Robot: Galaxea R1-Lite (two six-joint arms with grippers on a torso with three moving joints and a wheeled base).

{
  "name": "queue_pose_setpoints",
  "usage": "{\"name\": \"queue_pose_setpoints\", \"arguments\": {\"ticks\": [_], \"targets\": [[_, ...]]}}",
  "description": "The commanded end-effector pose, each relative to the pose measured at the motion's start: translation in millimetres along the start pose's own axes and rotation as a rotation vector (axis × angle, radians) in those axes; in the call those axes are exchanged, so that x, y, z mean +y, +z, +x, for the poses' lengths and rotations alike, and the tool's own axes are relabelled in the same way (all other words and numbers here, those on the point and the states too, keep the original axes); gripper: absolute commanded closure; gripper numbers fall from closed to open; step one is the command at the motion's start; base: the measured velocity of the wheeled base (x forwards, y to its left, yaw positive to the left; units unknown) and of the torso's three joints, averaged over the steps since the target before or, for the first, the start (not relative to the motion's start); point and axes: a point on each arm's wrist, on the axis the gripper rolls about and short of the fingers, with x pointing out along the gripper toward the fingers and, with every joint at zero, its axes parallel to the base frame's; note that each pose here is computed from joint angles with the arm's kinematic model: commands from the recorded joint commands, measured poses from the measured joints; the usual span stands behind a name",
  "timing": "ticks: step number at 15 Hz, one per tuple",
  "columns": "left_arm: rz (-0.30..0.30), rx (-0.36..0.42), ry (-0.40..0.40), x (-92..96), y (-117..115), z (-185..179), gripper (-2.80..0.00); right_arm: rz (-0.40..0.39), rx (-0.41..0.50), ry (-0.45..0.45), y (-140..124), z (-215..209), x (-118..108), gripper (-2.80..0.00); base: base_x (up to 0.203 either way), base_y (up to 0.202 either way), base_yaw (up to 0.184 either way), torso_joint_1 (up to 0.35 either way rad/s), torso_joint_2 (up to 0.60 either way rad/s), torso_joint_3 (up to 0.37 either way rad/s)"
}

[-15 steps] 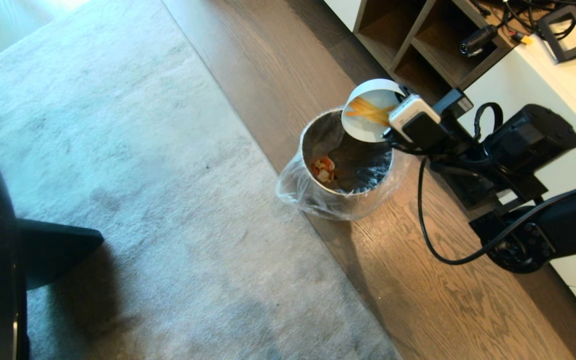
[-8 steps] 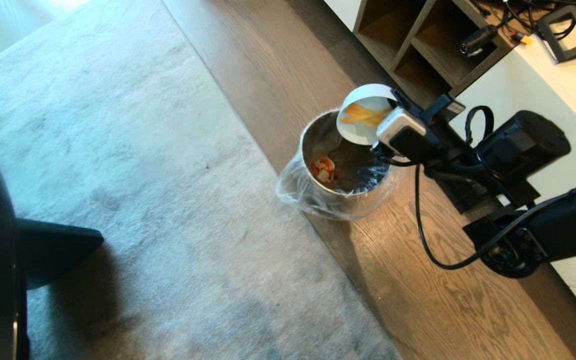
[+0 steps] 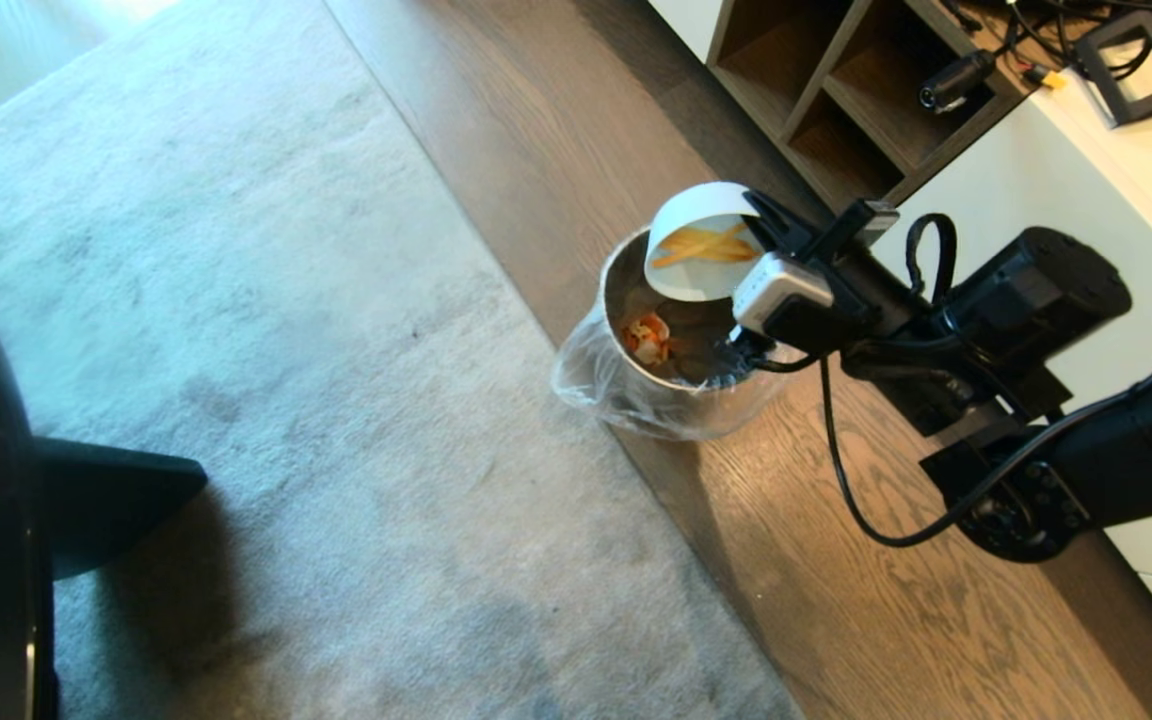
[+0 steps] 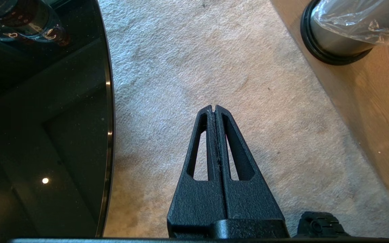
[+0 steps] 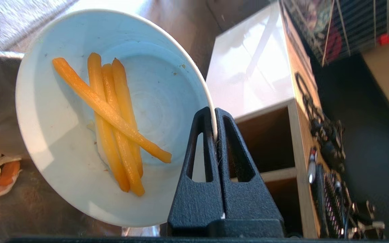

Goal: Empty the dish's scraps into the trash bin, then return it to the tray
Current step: Pour the leftover food from the bowl into the trash can

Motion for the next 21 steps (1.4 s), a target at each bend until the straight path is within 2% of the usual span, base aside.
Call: {"name": "queue_pose_setpoints", "arguments": {"ticks": [1,6,10,12,16,21], "targets": [[-0.001,-0.001,0.0,0.0,0.0,0.0,0.0,-0.04,-0.047,-0.038,-3.0,-0.5,-7.1,0.0,0.0,0.0,0.0,0.0,0.0,0.0],[-0.001,-0.001,0.0,0.0,0.0,0.0,0.0,-0.087,-0.152,-0.027,-8.2,-0.3,-12.8,0.0,0.0,0.0,0.0,0.0,0.0,0.0],[-0.001,-0.001,0.0,0.0,0.0,0.0,0.0,-0.129,-0.224,-0.107,-4.7,14.3,-31.0,0.0,0.0,0.0,0.0,0.0,0.0,0.0],[-0.001,-0.001,0.0,0.0,0.0,0.0,0.0,-0.14,-0.233,-0.109,-3.7,14.0,-32.5,0.0,0.0,0.0,0.0,0.0,0.0,0.0],[-0.001,-0.001,0.0,0.0,0.0,0.0,0.0,-0.166,-0.269,-0.134,2.9,8.3,-49.8,0.0,0.0,0.0,0.0,0.0,0.0,0.0],[-0.001,-0.001,0.0,0.0,0.0,0.0,0.0,-0.179,-0.281,-0.136,4.9,7.1,-51.5,0.0,0.0,0.0,0.0,0.0,0.0,0.0]]}}
